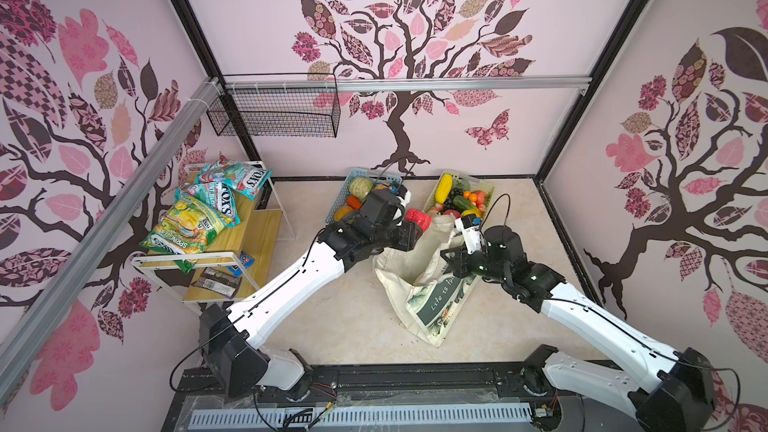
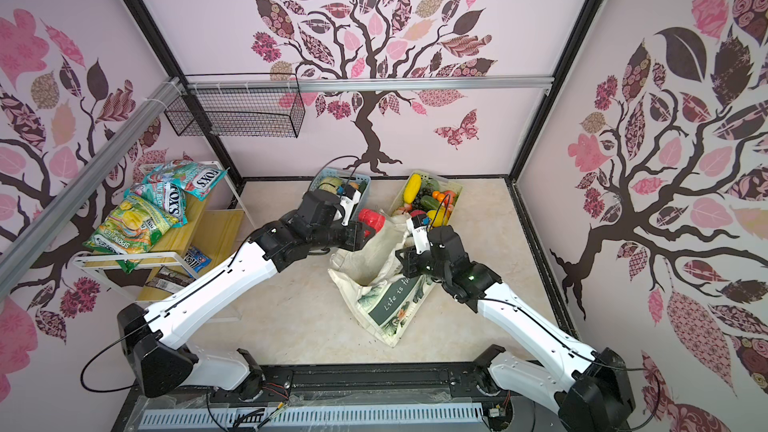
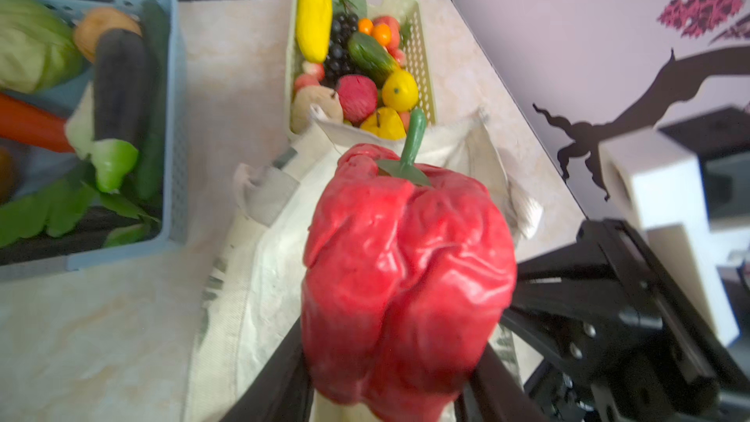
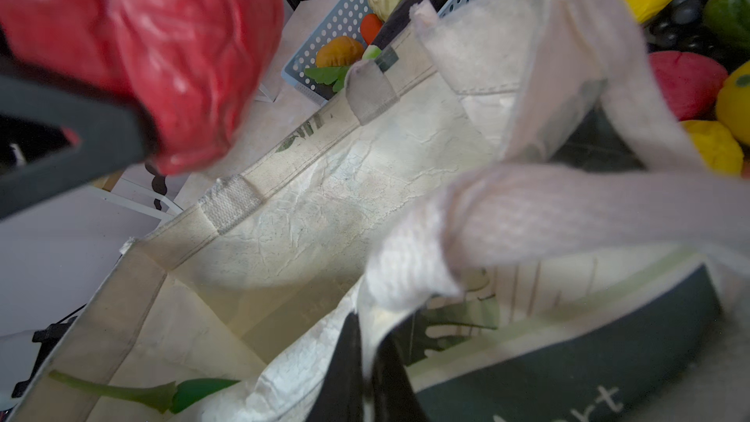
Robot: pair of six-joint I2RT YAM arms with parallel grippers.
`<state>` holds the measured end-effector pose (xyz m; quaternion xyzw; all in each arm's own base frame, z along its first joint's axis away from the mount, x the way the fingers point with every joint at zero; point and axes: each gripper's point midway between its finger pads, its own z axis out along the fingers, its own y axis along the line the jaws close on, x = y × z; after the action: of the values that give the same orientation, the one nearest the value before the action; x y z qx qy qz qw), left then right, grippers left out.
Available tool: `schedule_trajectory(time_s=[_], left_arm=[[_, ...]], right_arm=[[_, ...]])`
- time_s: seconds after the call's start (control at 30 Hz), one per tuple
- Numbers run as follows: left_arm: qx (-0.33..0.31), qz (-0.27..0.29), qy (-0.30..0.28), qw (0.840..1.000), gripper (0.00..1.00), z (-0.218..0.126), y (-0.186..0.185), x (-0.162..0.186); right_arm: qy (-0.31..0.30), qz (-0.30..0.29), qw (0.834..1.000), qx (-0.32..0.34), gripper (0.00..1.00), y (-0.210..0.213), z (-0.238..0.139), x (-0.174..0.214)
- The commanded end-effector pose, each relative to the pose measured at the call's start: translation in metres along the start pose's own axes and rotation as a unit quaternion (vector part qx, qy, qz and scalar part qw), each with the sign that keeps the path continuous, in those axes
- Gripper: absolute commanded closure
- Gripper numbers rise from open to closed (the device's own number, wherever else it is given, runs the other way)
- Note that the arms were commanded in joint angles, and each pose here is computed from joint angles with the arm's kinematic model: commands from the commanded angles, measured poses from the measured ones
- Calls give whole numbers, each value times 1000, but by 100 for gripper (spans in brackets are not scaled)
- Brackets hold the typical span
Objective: Place the food into the grocery bag and tie it
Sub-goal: 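Carry the red bell pepper over the tote bag with the left gripper, then lower the red pepper into the bag and open the left gripper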
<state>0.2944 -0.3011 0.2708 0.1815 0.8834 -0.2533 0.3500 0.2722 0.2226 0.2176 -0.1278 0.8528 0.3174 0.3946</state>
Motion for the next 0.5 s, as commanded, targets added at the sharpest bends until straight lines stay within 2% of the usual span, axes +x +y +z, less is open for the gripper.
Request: schedule_trajectory(time_s=[0.0, 0.47], left_arm=[[-19, 13, 20, 1000, 51, 3, -2, 24], [-16, 14, 81, 996, 51, 23, -1, 75]], right_arm=[[5, -4, 1000, 22, 90, -6, -6, 4], [3, -10, 999, 40, 90, -12, -12, 5]])
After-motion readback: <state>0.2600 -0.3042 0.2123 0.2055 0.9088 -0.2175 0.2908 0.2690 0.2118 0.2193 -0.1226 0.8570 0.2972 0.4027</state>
